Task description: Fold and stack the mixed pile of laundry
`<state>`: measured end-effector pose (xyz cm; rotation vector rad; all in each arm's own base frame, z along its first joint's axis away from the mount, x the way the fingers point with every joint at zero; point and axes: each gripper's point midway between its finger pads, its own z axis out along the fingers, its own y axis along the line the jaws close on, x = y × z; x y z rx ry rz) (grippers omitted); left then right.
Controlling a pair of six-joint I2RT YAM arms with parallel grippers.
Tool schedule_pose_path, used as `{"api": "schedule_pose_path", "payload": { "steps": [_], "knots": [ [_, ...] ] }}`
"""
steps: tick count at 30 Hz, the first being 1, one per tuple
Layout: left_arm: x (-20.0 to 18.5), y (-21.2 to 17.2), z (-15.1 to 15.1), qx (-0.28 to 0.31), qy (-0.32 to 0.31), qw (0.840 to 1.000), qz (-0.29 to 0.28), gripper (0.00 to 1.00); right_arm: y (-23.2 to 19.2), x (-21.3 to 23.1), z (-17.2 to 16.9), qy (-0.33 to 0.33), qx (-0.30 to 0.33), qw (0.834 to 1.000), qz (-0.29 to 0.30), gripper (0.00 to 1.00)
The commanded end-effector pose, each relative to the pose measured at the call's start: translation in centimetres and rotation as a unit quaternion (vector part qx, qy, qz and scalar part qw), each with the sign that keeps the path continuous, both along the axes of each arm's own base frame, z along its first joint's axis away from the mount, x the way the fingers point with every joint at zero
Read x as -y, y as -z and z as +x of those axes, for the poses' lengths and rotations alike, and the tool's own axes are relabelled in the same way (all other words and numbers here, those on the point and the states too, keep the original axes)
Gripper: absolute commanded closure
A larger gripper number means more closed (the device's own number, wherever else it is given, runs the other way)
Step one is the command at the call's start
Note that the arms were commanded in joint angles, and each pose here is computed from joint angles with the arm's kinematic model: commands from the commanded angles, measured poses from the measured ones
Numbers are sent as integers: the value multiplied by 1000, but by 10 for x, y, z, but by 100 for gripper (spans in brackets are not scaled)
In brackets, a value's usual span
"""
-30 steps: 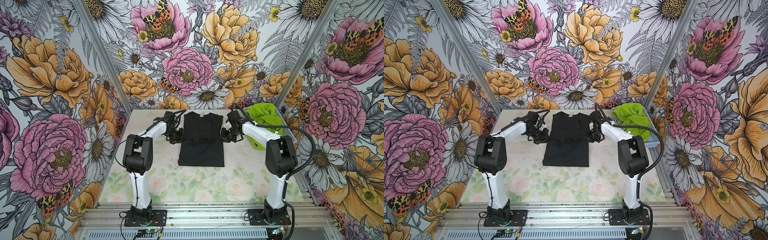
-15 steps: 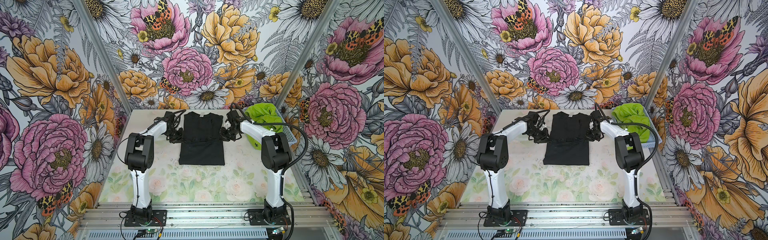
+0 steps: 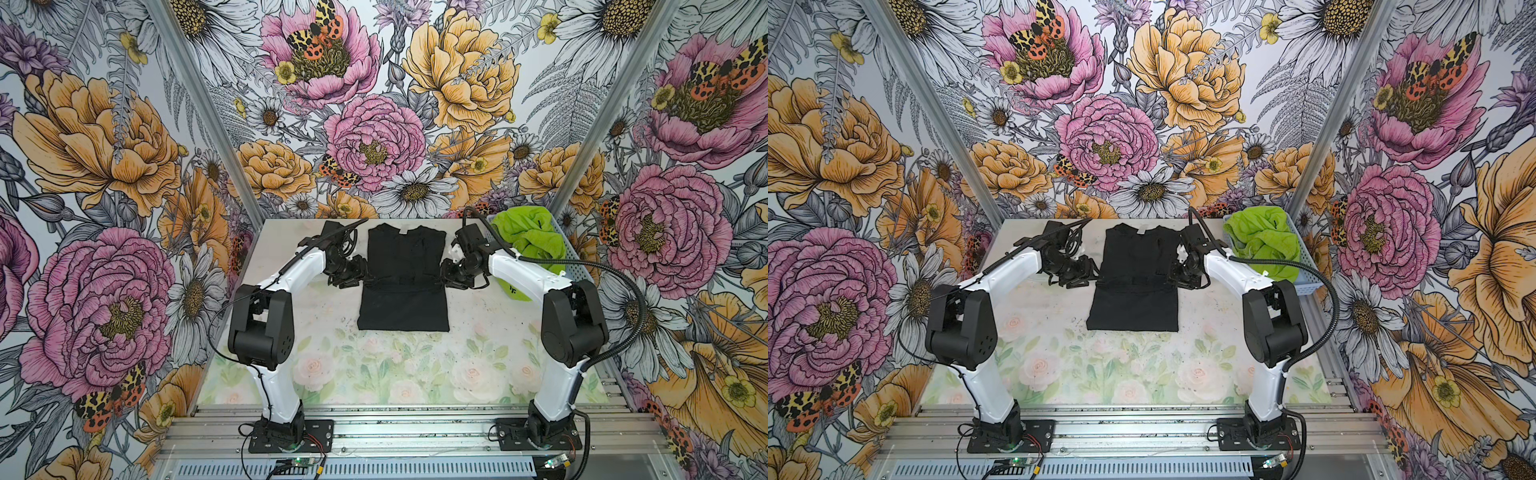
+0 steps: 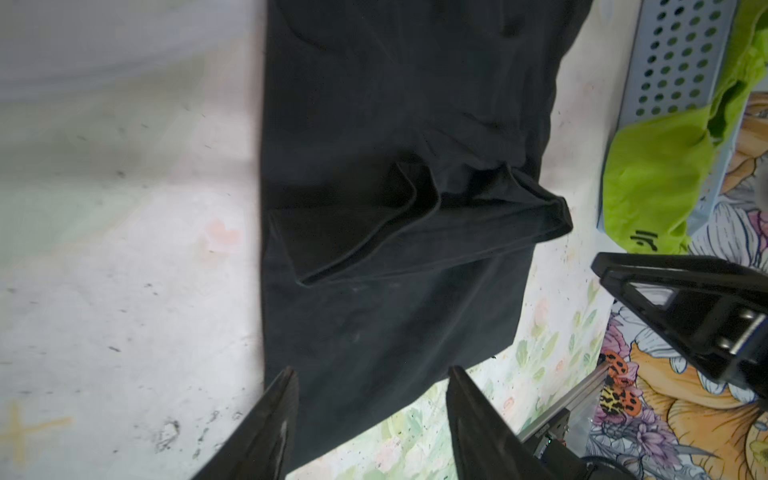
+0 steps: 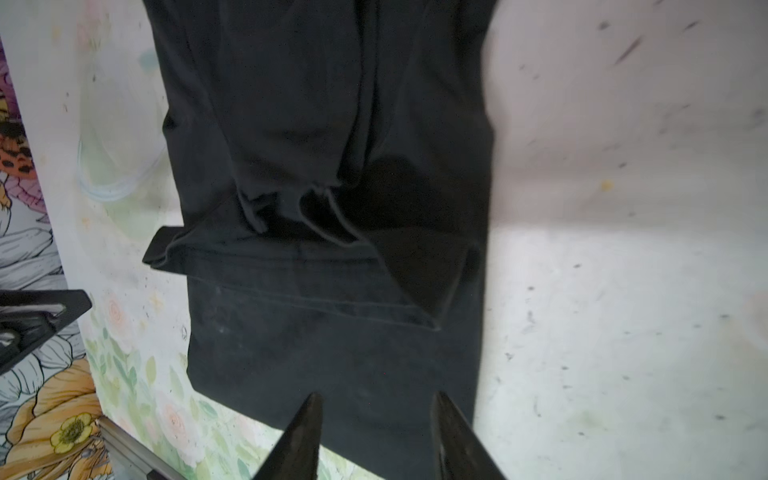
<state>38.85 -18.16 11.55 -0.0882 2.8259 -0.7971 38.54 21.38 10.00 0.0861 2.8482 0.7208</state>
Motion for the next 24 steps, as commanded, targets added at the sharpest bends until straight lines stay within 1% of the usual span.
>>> {"api": "schedule_pose_path", "payload": {
  "steps": [1, 4, 10, 17, 21, 24],
  "knots": [
    [29, 27, -25, -33, 41, 999, -3, 43, 19, -20, -8, -10, -11, 1000, 19, 55],
    [45, 37, -24, -31, 49, 998, -8, 44, 28, -27, -2, -10, -8, 1000, 23, 55],
    [59, 45, 1, -11, 43, 999, -16, 44, 42, -29, 15, -7, -4, 1000, 16, 55],
    [51, 55, 27, 0, 35, 999, -3, 44, 44, -26, 37, 8, 10, 1000, 17, 54],
    [45, 53, 49, 18, 28, 999, 1, 44, 40, -23, 55, 16, 22, 999, 20, 54],
    [41, 50, 72, 35, 19, 999, 1, 44, 36, -21, 75, 25, 37, 999, 23, 54]
  ]
}}
